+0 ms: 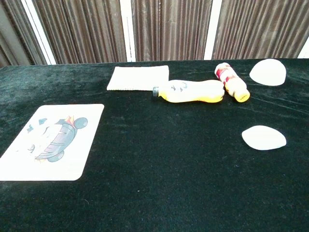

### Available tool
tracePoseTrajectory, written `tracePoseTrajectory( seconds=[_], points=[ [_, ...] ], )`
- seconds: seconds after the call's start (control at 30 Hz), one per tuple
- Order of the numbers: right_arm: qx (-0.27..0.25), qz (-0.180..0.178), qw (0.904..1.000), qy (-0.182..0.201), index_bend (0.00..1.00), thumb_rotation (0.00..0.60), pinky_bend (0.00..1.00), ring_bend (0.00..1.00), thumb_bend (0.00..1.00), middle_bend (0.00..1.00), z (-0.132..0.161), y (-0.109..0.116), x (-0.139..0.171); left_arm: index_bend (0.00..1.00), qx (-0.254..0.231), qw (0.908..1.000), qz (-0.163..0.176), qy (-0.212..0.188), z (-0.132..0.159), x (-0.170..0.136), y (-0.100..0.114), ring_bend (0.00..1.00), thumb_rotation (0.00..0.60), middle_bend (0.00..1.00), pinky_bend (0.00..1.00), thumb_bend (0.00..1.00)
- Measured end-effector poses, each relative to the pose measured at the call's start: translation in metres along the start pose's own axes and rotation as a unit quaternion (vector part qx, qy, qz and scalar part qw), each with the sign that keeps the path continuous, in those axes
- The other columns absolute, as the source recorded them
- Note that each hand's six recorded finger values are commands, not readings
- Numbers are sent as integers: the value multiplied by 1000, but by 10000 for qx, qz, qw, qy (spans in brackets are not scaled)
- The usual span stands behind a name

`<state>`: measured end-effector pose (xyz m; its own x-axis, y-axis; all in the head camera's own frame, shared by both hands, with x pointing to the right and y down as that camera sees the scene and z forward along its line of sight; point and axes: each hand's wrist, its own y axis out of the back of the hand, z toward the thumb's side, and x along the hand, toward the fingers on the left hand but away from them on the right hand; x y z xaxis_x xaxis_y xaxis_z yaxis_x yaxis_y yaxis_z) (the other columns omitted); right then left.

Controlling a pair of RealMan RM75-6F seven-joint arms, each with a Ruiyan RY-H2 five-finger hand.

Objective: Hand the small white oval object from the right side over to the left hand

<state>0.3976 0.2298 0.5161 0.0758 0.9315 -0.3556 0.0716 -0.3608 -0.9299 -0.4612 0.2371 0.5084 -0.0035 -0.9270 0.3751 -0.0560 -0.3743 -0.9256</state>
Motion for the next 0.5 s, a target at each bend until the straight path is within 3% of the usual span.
tracePoseTrajectory(
  seconds=[0.23,0.5],
  points=[
    [11,216,9998,-29,26,600,0,0,0,0,0,-11,-4,0,-10,10000,-13,50,-2,2,0,0,600,0,0,0],
    [82,1029,9940,348,29,600,3,0,0,30,13,-55,-39,0,105,9998,-42,170,-4,10,-5,0,600,0,0,0]
  ],
)
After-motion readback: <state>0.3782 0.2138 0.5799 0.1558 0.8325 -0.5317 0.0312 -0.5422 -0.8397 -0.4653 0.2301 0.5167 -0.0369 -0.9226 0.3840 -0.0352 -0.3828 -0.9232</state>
